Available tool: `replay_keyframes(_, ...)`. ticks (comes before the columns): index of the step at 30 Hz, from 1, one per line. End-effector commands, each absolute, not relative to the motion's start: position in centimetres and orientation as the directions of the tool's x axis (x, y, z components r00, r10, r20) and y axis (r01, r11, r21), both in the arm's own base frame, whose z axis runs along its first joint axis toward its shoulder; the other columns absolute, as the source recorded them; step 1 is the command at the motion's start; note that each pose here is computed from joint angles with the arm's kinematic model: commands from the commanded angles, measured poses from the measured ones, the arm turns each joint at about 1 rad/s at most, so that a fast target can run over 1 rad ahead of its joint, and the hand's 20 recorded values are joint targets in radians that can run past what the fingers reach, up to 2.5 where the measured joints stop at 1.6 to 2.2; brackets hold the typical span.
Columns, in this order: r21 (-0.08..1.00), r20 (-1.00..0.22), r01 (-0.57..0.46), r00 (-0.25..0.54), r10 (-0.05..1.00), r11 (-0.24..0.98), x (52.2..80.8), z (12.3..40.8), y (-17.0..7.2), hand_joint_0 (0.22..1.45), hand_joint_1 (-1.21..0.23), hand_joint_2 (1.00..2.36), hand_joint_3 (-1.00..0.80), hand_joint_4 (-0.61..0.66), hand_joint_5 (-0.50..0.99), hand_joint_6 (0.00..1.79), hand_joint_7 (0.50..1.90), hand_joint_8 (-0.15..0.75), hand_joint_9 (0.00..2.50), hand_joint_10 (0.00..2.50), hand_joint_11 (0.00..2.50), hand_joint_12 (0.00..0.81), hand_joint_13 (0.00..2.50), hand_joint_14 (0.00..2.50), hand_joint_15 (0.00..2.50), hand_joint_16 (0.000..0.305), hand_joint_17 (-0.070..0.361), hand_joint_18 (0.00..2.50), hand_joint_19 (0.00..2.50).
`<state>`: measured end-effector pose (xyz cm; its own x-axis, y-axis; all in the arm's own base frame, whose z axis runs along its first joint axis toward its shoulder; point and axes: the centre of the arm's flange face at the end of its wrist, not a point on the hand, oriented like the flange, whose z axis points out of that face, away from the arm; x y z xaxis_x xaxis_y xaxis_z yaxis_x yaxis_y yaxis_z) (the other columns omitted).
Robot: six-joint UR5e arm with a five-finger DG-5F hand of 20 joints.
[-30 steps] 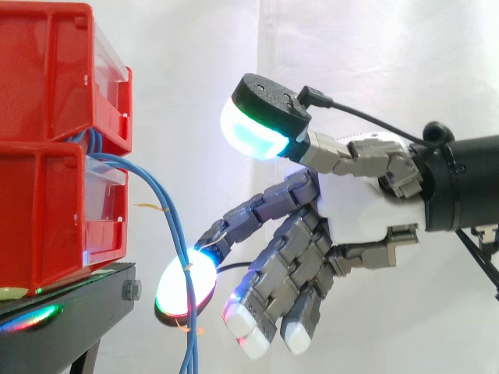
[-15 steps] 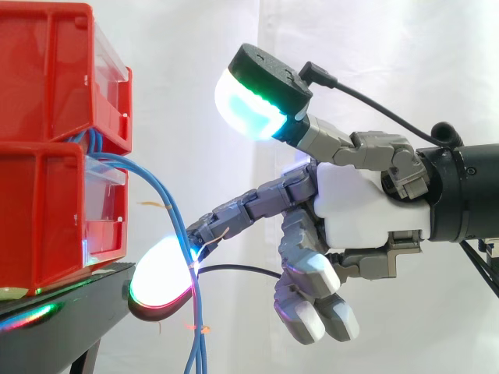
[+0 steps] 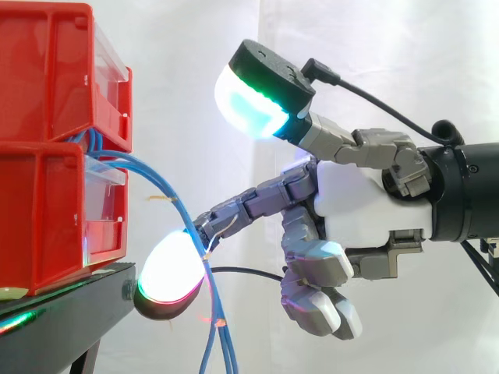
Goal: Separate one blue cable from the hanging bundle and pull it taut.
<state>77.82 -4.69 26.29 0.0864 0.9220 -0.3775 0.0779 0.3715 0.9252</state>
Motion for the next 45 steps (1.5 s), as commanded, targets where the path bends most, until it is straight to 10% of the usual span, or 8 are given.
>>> replay_keyframes(1,0.932,-0.36,0.073,0.083,0.929,0.355,77.8,26.4,-4.3,0.33,-0.39,1.0,-0.5,0.32,-0.08,0.5,0.91,0.35,1.55,0.02,0.72,0.44,1.46,0.02,0.71,0.086,0.194,1.63,0.48)
replay_keyframes(19,0.965,-0.262,0.056,0.077,0.962,0.258,78.1,27.2,-3.3,0.35,-0.37,1.0,-0.5,0.33,-0.03,0.5,0.99,0.336,1.72,0.02,0.78,0.434,1.55,0.02,0.75,0.083,0.186,1.67,0.51)
replay_keyframes(30,0.964,-0.26,0.069,0.074,0.963,0.256,78.1,27.7,-3.3,0.35,-0.35,1.0,-0.5,0.31,-0.04,0.5,0.99,0.297,2.11,0.01,1.85,0.462,1.89,0.01,1.45,0.081,0.183,1.87,0.69)
replay_keyframes(31,0.964,-0.26,0.067,0.074,0.963,0.255,78.2,27.7,-3.3,0.35,-0.35,1.0,-0.5,0.31,-0.04,0.5,0.99,0.298,2.11,0.15,1.97,0.466,1.93,0.0,1.59,0.081,0.182,1.89,0.72)
replay_keyframes(32,0.964,-0.26,0.067,0.074,0.963,0.255,78.2,27.7,-3.3,0.35,-0.36,1.0,-0.5,0.32,-0.04,0.5,0.99,0.306,2.01,0.99,1.71,0.463,1.87,0.43,1.49,0.081,0.181,1.91,0.75)
replay_keyframes(36,0.964,-0.262,0.069,0.074,0.962,0.257,78.1,27.7,-3.3,0.36,-0.35,1.0,-0.5,0.32,-0.02,0.5,0.99,0.277,1.92,2.42,1.27,0.416,1.8,1.39,1.19,0.077,0.173,1.89,0.82)
replay_keyframes(45,0.964,-0.261,0.07,0.078,0.962,0.255,78.1,27.7,-3.4,0.42,-0.29,1.0,-0.5,0.23,0.03,0.5,1.06,0.197,2.05,2.5,1.02,0.334,1.89,2.08,0.97,0.068,0.152,1.89,0.86)
